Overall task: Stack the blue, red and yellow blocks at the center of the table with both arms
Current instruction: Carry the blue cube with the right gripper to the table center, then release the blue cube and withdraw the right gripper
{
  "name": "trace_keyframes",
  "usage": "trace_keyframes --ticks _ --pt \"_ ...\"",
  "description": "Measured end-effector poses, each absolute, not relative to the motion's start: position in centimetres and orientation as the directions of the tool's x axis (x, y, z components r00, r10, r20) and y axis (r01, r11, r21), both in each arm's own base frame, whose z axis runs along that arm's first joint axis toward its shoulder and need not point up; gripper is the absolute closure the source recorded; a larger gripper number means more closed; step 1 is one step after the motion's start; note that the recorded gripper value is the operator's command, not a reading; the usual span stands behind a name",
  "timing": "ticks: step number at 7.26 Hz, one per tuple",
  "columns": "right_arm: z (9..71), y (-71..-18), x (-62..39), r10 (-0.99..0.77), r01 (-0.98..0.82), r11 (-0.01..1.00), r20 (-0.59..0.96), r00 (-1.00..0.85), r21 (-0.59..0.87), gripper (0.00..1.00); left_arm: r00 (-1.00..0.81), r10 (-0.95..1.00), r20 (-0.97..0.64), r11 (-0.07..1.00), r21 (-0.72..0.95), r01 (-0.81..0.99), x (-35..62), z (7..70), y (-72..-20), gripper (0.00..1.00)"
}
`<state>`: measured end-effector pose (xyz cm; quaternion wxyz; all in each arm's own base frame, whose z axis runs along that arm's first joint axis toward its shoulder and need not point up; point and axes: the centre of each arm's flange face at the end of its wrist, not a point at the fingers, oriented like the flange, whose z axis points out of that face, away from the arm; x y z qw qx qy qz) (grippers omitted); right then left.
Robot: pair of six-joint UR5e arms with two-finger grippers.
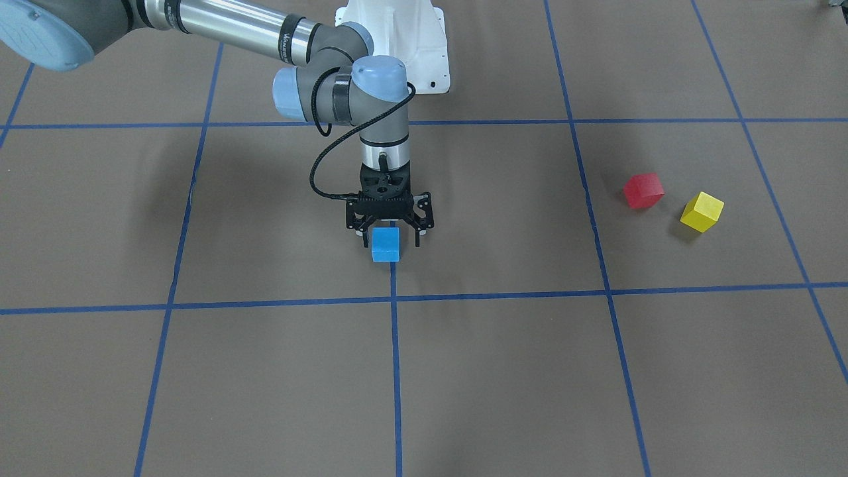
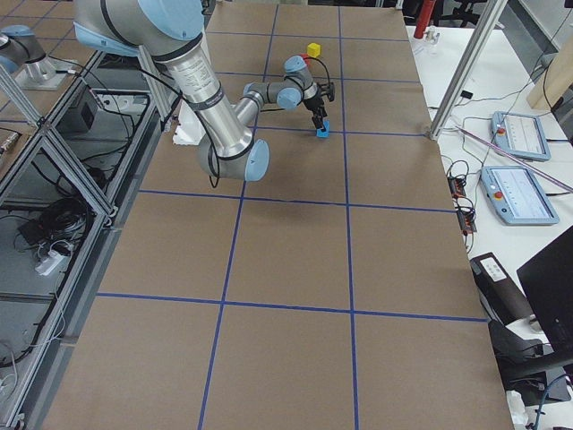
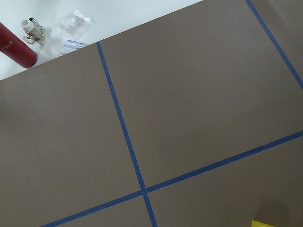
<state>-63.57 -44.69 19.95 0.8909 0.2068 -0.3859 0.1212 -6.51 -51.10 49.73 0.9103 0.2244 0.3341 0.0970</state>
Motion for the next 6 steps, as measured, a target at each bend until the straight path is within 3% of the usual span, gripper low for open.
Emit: trace_keyframes --ticks 2,4,6 --pt "18.6 -48.5 -59.6 0.083 -0.412 0.868 0.738 0.669 0.276 0.0 0.758 0.34 -0.557 0.868 0.496 -0.026 -6.5 48.8 -51.5 0.0" --pt "17.8 -55.3 -48.2 0.061 -0.376 0.889 0.745 0.664 0.263 0.0 0.75 0.365 -0.552 0.852 0.523 -0.029 -6.2 48.2 -51.7 0.0" --pt "22.8 -60.7 -33.6 -0.04 -0.259 0.921 0.733 0.679 0.29 0.0 0.7 0.415 -0.581 0.825 0.565 -0.02 -4.9 47.5 -51.6 0.0"
